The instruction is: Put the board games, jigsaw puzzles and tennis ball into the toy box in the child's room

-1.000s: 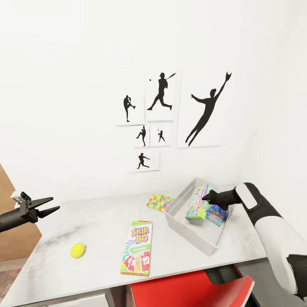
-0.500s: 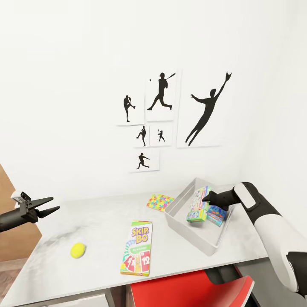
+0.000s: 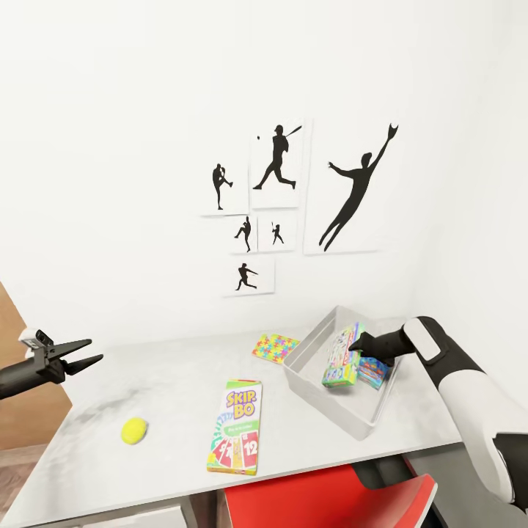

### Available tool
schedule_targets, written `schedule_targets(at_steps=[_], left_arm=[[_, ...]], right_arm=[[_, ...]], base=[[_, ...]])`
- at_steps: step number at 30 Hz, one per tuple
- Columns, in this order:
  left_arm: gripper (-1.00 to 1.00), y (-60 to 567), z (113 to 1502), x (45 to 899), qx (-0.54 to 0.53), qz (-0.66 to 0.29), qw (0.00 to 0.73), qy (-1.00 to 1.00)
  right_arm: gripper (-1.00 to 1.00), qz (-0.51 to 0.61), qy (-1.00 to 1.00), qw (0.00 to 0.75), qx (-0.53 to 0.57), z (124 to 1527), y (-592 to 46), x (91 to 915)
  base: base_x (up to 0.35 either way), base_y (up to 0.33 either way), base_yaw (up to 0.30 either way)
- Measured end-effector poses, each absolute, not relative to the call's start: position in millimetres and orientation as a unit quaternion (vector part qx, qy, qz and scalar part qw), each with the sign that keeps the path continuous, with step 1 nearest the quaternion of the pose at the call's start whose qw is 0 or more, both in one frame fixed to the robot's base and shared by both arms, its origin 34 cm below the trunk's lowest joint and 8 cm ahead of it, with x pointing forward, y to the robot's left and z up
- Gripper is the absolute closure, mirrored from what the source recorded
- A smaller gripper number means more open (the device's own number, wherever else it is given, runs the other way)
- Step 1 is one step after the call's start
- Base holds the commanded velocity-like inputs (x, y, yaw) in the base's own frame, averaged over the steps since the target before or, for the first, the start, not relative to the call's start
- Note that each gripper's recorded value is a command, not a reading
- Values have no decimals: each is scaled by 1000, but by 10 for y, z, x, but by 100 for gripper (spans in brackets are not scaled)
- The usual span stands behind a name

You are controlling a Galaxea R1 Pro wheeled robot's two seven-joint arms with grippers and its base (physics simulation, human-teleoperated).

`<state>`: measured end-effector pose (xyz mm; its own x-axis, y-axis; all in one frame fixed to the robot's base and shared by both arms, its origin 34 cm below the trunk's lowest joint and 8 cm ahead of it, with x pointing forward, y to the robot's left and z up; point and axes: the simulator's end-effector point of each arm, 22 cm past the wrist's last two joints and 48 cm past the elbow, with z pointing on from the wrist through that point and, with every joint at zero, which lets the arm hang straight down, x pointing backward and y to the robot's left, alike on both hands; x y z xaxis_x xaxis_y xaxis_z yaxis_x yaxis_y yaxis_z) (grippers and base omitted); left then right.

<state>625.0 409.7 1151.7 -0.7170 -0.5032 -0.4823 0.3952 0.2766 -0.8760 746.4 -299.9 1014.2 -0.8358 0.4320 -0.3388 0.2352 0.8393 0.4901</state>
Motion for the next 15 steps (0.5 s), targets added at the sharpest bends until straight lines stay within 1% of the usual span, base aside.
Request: schedule_targets(at_steps=[15], left_arm=[[-100,4097,11515,6249,-38,-600,374,706]], right_arm=[[100,227,931,222,181,10138,-2966,7463]], base=[[0,0,0]])
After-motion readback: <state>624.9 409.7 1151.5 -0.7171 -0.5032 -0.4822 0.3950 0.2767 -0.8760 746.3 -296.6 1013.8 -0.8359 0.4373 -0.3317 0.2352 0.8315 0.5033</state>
